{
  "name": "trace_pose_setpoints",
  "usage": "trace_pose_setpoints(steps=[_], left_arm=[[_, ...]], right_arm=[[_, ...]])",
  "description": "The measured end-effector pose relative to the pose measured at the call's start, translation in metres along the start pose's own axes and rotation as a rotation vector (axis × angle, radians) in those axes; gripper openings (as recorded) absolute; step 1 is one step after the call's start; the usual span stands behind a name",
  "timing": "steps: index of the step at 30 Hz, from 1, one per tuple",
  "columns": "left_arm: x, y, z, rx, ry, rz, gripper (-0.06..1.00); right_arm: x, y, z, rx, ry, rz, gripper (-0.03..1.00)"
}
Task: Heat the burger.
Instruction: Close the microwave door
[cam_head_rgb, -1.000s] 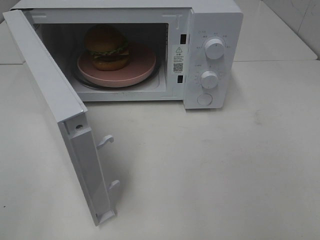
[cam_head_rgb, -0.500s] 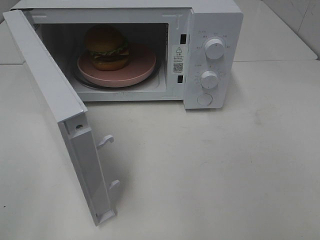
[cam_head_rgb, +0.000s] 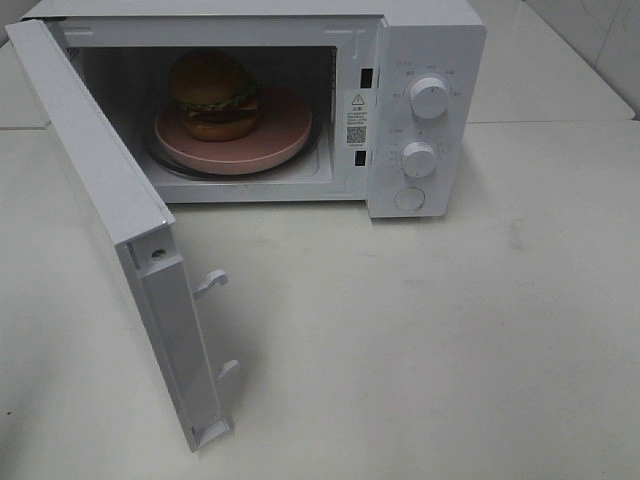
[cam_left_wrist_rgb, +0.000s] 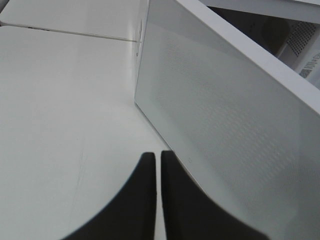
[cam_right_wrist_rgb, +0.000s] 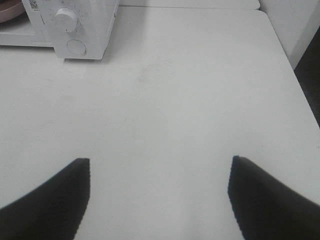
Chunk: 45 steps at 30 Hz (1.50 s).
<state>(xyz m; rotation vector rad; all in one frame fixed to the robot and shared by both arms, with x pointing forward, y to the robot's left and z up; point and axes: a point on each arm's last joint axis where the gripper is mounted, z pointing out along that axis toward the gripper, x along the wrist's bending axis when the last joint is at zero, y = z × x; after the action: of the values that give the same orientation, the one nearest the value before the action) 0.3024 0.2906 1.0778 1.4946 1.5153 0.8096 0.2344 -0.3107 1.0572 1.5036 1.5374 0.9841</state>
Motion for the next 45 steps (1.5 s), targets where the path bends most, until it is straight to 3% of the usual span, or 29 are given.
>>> trace_pose_setpoints(steps=[7,10,13,15,19,25,37,42,43,44,45], left_arm=[[0.009,0.002,0.036,-0.053,0.043,0.042,0.00],[0.020,-0.011,0.064,-0.145,0.102,0.096,0.00],[0.023,-0.014,0.069,-0.164,0.118,0.107,0.00],[0.030,-0.024,0.082,-0.233,0.176,0.128,0.00],[0.036,-0.031,0.091,-0.288,0.223,0.152,0.00],[0.038,-0.030,0.103,-0.316,0.239,0.213,0.00],[0.033,-0.037,0.141,-0.248,0.098,0.170,0.00],[0.021,-0.040,0.155,-0.257,-0.052,0.191,0.00],[0.021,-0.040,0.155,-0.257,-0.052,0.191,0.00],[0.016,-0.040,0.158,-0.273,-0.111,0.196,0.00],[0.016,-0.040,0.158,-0.273,-0.111,0.196,0.00]], right_arm=[[0.000,0.000,0.000,0.000,0.000,0.000,0.75],[0.000,0.000,0.000,0.000,0.000,0.000,0.75],[0.000,0.000,0.000,0.000,0.000,0.000,0.75],[0.000,0.000,0.000,0.000,0.000,0.000,0.75],[0.000,0.000,0.000,0.000,0.000,0.000,0.75],[0.000,0.000,0.000,0.000,0.000,0.000,0.75],[0.000,0.000,0.000,0.000,0.000,0.000,0.75],[0.000,0.000,0.000,0.000,0.000,0.000,0.75],[0.000,0.000,0.000,0.000,0.000,0.000,0.75],[0.000,0.000,0.000,0.000,0.000,0.000,0.75],[0.000,0.000,0.000,0.000,0.000,0.000,0.75]])
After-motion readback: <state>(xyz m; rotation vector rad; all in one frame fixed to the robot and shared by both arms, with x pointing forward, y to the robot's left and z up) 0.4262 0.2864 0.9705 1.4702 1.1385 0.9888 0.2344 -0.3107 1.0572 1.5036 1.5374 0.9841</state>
